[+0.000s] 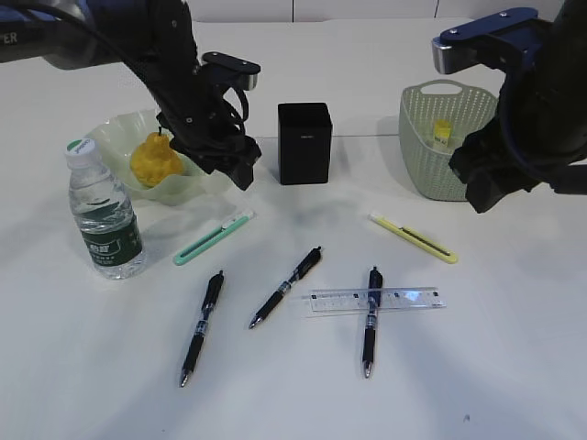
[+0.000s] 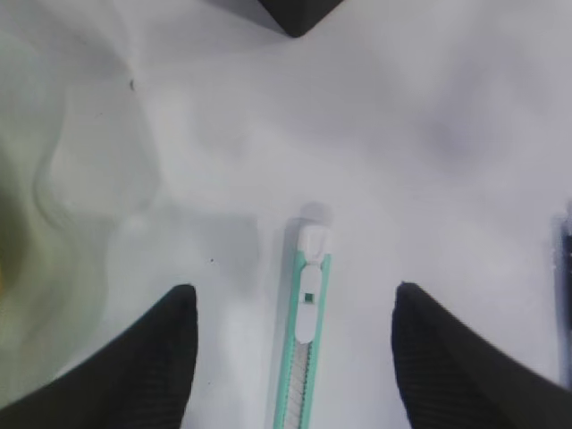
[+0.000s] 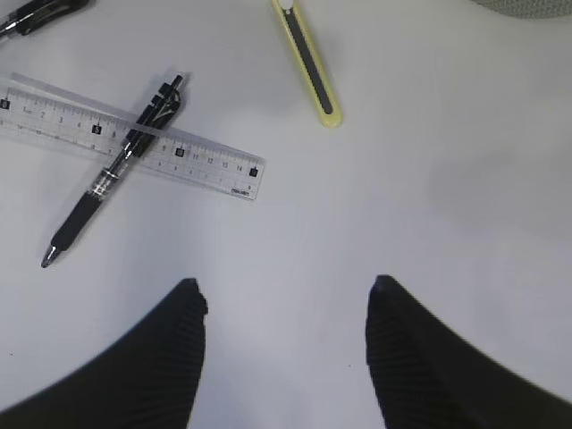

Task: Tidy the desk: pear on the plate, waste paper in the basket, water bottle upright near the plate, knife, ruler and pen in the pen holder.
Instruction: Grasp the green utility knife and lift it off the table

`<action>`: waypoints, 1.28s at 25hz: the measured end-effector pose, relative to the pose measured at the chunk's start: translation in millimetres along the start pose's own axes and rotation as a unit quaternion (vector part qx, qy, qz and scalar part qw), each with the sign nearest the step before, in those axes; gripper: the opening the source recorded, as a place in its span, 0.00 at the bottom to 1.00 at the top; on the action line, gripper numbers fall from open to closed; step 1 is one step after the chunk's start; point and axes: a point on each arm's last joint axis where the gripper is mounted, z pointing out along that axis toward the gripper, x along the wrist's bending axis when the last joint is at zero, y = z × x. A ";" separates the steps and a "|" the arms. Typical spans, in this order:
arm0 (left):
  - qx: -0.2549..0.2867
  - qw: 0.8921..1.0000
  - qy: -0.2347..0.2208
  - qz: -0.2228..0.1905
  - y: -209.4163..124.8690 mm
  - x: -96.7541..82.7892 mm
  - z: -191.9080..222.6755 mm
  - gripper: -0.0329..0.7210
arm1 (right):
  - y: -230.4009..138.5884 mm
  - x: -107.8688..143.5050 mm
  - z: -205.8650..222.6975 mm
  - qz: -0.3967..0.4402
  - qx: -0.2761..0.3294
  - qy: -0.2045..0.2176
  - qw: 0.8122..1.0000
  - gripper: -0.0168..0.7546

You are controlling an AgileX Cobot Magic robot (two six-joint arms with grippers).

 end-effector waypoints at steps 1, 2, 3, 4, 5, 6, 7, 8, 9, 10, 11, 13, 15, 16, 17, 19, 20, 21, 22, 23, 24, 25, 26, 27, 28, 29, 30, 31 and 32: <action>0.003 1.000 -0.001 0.000 -1.0 0.2 3.5 0.68 | 0.0 0.0 0.0 0.000 0.000 0.000 1.000 0.58; 0.004 1.000 -0.001 0.000 -1.0 0.3 4.9 0.68 | 0.0 0.0 0.0 0.000 0.000 0.000 1.000 0.58; 0.007 1.000 -0.001 -0.001 -1.9 0.5 8.2 0.68 | 0.0 0.0 0.0 0.000 0.000 0.000 1.000 0.58; 0.010 1.000 -0.001 -0.001 -2.8 0.6 11.5 0.68 | 0.0 0.0 0.0 0.000 0.000 0.000 1.000 0.58; 0.013 1.000 -0.002 -0.001 -3.7 0.8 14.8 0.68 | 0.0 0.0 0.0 0.000 0.000 0.000 1.000 0.58; 0.015 1.000 -0.002 -0.002 -4.4 0.9 17.1 0.68 | 0.0 0.0 0.0 0.000 0.000 0.000 1.000 0.58; 0.017 1.000 -0.003 -0.002 -5.2 1.0 19.8 0.68 | 0.0 0.0 0.0 0.000 0.000 0.000 1.000 0.58; 0.018 1.000 -0.003 -0.002 -5.7 1.1 21.7 0.68 | 0.0 0.0 0.0 0.000 0.000 0.000 1.000 0.58; 0.020 1.000 -0.003 -0.002 -6.2 1.2 24.0 0.68 | 0.0 0.0 0.0 0.000 0.000 0.000 1.000 0.58; 0.021 1.000 -0.003 -0.003 -6.8 1.4 26.3 0.68 | 0.0 0.0 0.0 0.000 0.000 0.000 1.000 0.58; 0.022 1.000 -0.004 -0.002 -7.2 1.4 28.3 0.68 | 0.0 0.0 0.0 0.000 0.000 0.000 1.000 0.58; 0.024 1.000 -0.004 -0.003 -8.0 1.5 31.3 0.67 | 0.0 0.0 0.0 0.000 0.000 0.000 1.000 0.58; 0.027 1.000 -0.004 -0.004 -9.1 1.7 34.5 0.67 | 0.0 0.0 0.0 0.000 0.000 0.000 1.000 0.58; 0.027 1.000 -0.004 -0.004 -9.3 1.8 35.6 0.67 | 0.0 0.0 0.0 0.000 0.000 0.000 1.000 0.58; 0.028 1.000 -0.005 -0.004 -9.6 1.8 36.5 0.67 | 0.0 0.0 0.0 0.000 0.000 0.000 1.000 0.58; 0.028 1.000 -0.006 -0.005 -9.6 1.5 36.5 0.67 | 0.0 0.0 0.0 0.000 0.000 0.000 1.000 0.58; 0.027 1.000 -0.006 -0.005 -9.6 1.4 36.5 0.67 | 0.0 0.0 0.0 0.000 0.000 0.000 1.000 0.58; 0.028 1.000 -0.008 -0.006 -9.9 1.3 37.5 0.67 | 0.0 0.0 0.0 0.000 0.000 0.000 1.000 0.58; 0.029 1.000 -0.009 -0.007 -10.2 1.0 38.5 0.67 | 0.0 0.0 0.0 0.000 0.000 0.000 1.000 0.58; 0.031 0.999 -0.010 -0.008 -10.8 0.9 40.3 0.67 | 0.0 0.0 0.0 0.000 0.000 0.000 1.000 0.58; 0.033 0.999 -0.012 -0.010 -11.6 0.7 42.7 0.67 | 0.0 0.0 0.0 0.000 0.000 0.000 1.000 0.58; 0.035 0.999 -0.013 -0.010 -12.4 0.7 44.9 0.67 | 0.0 0.0 0.0 0.000 0.000 0.000 1.000 0.58; 0.036 0.999 -0.014 -0.011 -12.7 0.6 45.7 0.67 | 0.0 0.0 0.0 0.000 0.000 0.000 1.000 0.58; 0.037 0.999 -0.014 -0.011 -12.9 0.5 45.7 0.67 | 0.0 0.0 0.0 0.000 0.000 0.000 1.000 0.58; 0.038 0.999 -0.015 -0.011 -13.0 0.5 45.7 0.67 | 0.0 0.0 0.0 0.000 0.000 0.000 1.000 0.58; 0.039 0.999 -0.015 -0.011 -13.3 0.4 45.7 0.67 | 0.0 0.0 0.0 0.000 0.000 0.000 1.000 0.58; 0.043 0.999 -0.017 -0.011 -14.0 0.1 45.8 0.67 | 0.0 0.0 0.0 0.000 0.000 0.000 1.000 0.58; 0.048 0.999 -0.018 -0.011 -15.1 0.0 46.6 0.67 | 0.2 0.0 0.0 0.000 -0.001 0.000 1.000 0.58; 0.052 0.998 -0.020 -0.012 -16.1 -0.3 47.5 0.67 | 0.2 0.0 0.0 0.000 -0.001 0.000 1.000 0.58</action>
